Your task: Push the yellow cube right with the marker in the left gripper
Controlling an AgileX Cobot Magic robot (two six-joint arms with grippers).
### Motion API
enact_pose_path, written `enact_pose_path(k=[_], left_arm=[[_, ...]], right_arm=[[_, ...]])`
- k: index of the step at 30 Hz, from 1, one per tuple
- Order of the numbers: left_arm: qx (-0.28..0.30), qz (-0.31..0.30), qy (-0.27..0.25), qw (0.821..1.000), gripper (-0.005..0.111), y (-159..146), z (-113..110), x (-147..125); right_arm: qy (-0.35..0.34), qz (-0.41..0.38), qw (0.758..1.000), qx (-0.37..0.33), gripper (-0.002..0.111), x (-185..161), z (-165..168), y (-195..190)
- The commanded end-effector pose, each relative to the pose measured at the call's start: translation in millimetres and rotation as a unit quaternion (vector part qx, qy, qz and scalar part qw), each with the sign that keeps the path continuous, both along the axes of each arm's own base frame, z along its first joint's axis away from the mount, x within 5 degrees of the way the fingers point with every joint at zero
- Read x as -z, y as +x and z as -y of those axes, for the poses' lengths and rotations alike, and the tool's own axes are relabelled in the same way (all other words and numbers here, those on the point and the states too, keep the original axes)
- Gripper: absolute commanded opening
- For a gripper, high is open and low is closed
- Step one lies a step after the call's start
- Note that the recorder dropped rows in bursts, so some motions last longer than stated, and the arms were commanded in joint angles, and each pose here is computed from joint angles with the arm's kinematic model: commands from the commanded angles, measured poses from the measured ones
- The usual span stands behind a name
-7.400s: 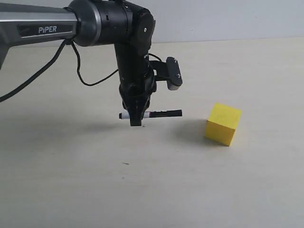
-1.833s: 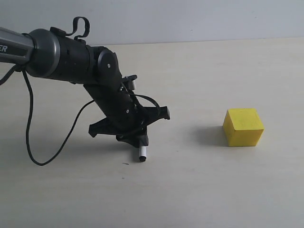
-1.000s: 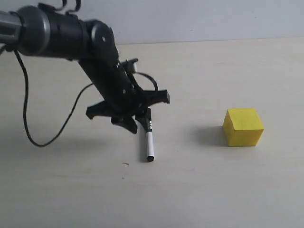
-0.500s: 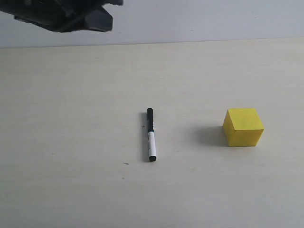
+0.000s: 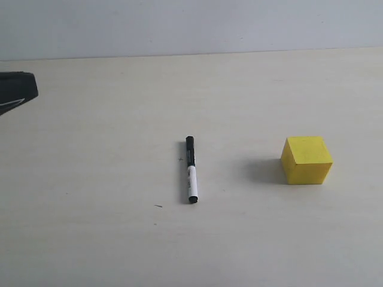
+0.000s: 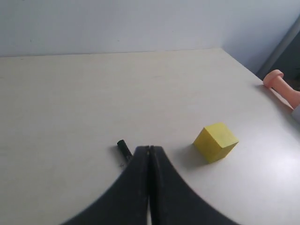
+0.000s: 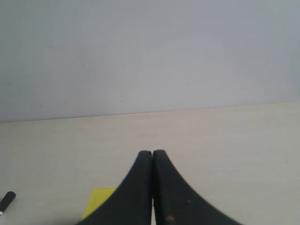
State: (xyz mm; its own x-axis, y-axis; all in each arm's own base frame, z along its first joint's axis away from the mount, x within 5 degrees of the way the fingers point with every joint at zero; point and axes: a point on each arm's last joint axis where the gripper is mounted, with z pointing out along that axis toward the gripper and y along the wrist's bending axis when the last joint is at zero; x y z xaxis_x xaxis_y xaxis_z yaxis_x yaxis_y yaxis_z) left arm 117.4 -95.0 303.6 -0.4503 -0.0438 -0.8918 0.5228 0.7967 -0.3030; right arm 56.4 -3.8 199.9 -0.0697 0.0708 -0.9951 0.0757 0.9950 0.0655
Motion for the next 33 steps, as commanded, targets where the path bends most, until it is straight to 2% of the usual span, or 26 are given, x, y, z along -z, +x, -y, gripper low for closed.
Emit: enact_pose_path(k=[1, 16, 19, 22, 25, 28, 31, 33], left_arm=[[0.004, -0.006, 0.006, 1.0, 0.0, -3.5, -1.5, 5.2], [0.0, 0.017, 0.004, 1.0, 0.0, -0.7, -2.0, 2.1], [-0.051, 0.034, 0.017, 0.998, 0.0, 4.3, -19.1, 0.3], [-0.133, 0.058, 0.025, 0.989, 0.0, 1.9, -46.6, 3.2], [-0.203, 0.097, 0.061, 0.972, 0.0, -11.2, -71.0, 11.8], [-0.244, 0.14, 0.085, 0.956, 0.0, -27.7, -83.7, 21.6], [-0.272, 0.205, 0.063, 0.938, 0.0, -49.4, -89.5, 47.3], [-0.275, 0.212, 0.049, 0.936, 0.0, -58.1, -90.2, 70.6]], right_arm=[[-0.004, 0.004, 1.0, 0.002, 0.0, 0.6, 0.3, -0.3], [-0.006, 0.004, 1.0, 0.002, 0.0, 0.6, 0.3, -0.3], [-0.006, 0.004, 1.0, 0.002, 0.0, 0.6, 0.3, -0.3], [-0.006, 0.004, 1.0, 0.002, 0.0, 0.6, 0.3, -0.3], [-0.006, 0.004, 1.0, 0.002, 0.0, 0.6, 0.3, -0.3], [-0.004, 0.004, 1.0, 0.002, 0.0, 0.6, 0.3, -0.3], [-0.005, 0.004, 1.0, 0.002, 0.0, 0.6, 0.3, -0.3], [-0.005, 0.004, 1.0, 0.002, 0.0, 0.6, 0.3, -0.3]])
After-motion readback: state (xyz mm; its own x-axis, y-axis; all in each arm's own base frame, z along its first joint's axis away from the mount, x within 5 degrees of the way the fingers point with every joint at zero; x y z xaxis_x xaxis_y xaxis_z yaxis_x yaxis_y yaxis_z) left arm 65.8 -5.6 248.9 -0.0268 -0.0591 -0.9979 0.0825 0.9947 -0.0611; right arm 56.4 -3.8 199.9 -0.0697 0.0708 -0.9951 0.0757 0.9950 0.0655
